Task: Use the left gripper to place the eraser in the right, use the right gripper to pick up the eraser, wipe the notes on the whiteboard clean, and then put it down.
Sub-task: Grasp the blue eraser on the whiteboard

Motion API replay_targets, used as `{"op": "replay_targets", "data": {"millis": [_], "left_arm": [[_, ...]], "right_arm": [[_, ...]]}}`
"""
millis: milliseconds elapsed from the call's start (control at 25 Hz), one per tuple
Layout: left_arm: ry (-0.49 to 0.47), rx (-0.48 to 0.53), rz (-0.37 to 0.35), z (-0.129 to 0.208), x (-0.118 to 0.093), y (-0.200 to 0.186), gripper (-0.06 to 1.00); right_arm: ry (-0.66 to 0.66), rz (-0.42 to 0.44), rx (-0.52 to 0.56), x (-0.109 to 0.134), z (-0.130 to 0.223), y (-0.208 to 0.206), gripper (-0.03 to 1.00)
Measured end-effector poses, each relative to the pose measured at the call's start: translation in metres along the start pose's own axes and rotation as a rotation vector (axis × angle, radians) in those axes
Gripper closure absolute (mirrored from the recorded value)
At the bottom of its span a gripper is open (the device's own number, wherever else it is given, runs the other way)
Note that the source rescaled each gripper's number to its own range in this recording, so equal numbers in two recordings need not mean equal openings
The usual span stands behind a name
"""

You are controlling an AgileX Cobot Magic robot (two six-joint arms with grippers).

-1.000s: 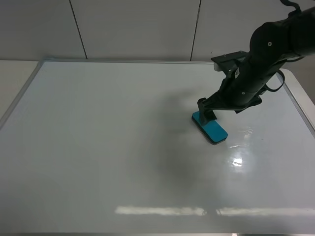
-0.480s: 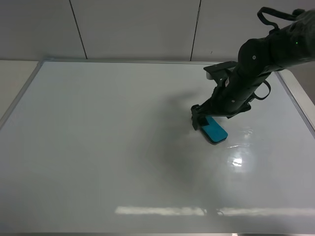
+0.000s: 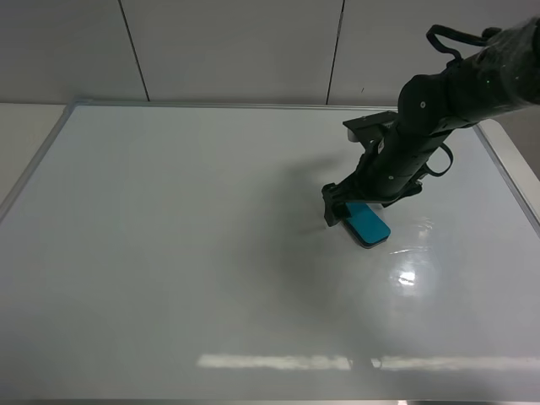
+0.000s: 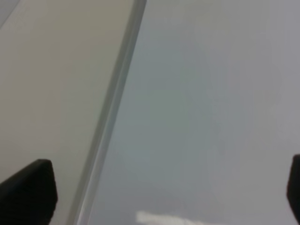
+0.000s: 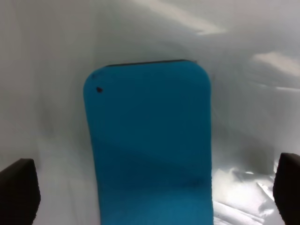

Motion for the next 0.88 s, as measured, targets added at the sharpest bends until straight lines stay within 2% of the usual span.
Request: {"op": "replay_targets", "data": {"millis": [680,720,800,880], "left_arm": [[0.000,0.000,0.000,0.0000,0.0000,0.0000,-0.06],[0.000,0.000,0.000,0.0000,0.0000,0.0000,-0.06],[0.000,0.000,0.000,0.0000,0.0000,0.0000,-0.06],[0.000,0.000,0.000,0.0000,0.0000,0.0000,-0.06]], "right_arm": [[-0.003,0.001,-0.011,-0.0003,-0.0023,0.0052,-0.03],[-0.003,0.001,-0.011,-0.0003,-0.0023,0.0052,0.08],[-0.003,0.001,-0.011,-0.0003,-0.0023,0.0052,0.41],[-0.001,0.001,-0.011,-0.0003,-0.0023,0.0052,0.97]]}}
Point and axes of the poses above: a point on each arm's last joint axis where the gripper is mounted, y pointing out along that axis toward the gripper, x along the wrist's bending axis when the last joint is at zero, z = x × y, the point moved 9 cm from there along y, pointing out along that axis toward the gripper, and after that the axes turned 4 degrees about y, right-handed, at the moved point
